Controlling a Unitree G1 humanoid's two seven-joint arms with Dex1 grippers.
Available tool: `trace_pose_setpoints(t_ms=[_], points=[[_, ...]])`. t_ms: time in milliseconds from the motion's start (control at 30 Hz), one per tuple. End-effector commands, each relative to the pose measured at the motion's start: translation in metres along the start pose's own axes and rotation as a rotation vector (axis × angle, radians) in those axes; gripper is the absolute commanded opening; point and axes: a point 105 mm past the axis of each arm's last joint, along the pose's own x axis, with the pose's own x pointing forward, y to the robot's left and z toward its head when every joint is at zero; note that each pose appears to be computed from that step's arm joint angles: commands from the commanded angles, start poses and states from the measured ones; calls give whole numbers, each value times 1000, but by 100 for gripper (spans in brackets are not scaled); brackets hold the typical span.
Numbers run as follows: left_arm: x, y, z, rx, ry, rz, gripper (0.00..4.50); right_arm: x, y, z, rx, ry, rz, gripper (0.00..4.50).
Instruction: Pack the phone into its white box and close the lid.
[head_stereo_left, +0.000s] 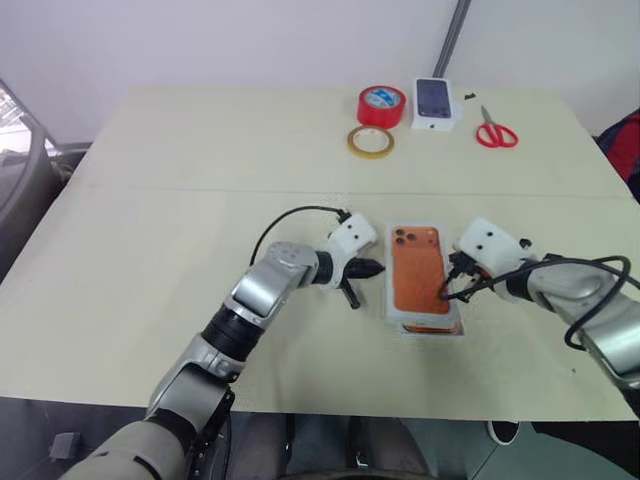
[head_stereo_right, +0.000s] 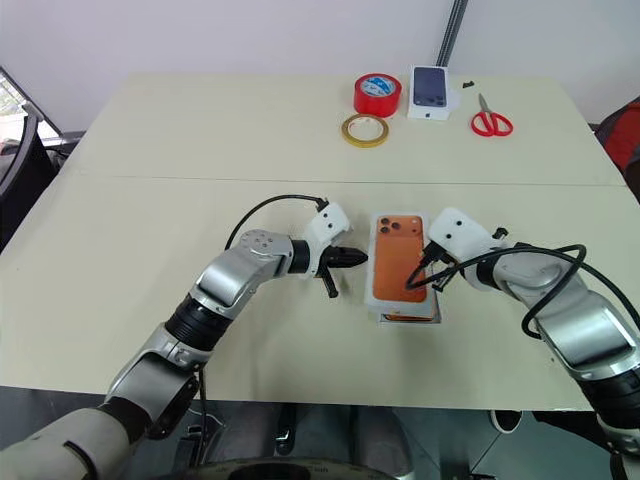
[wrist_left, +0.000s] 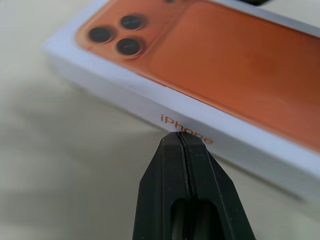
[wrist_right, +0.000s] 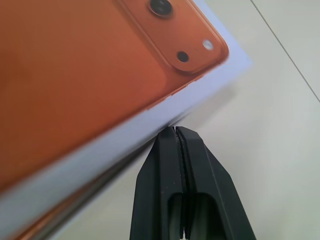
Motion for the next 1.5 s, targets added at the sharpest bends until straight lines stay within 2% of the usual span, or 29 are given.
trace_pose_setpoints(t_ms=[33, 700, 900, 1000, 1200, 1267, 1367, 1500], points=[[4, -19, 21, 67, -55, -73, 0, -7, 8, 14, -29, -58, 29, 3], [5, -26, 13, 99, -13, -103, 0, -13, 17, -1, -14, -17, 38, 3], [-2, -15, 14, 87, -20, -63, 0, -26, 4, -4, -21, -7, 19, 3], [-10, -2, 24, 47, -69, -28, 0, -41, -2, -1, -9, -48, 49, 3], [-11, 1, 43, 27, -147, -26, 0, -61, 18, 6, 48, -147, 206, 3], [-4, -3, 46, 33, -147, -37, 0, -62, 37, 6, 66, -158, 286, 3], [8, -9, 43, 44, -123, -49, 0, -58, 55, 2, 81, -141, 332, 3], [21, -15, 27, 69, -47, -69, 0, -53, 72, -10, 83, -98, 360, 3]])
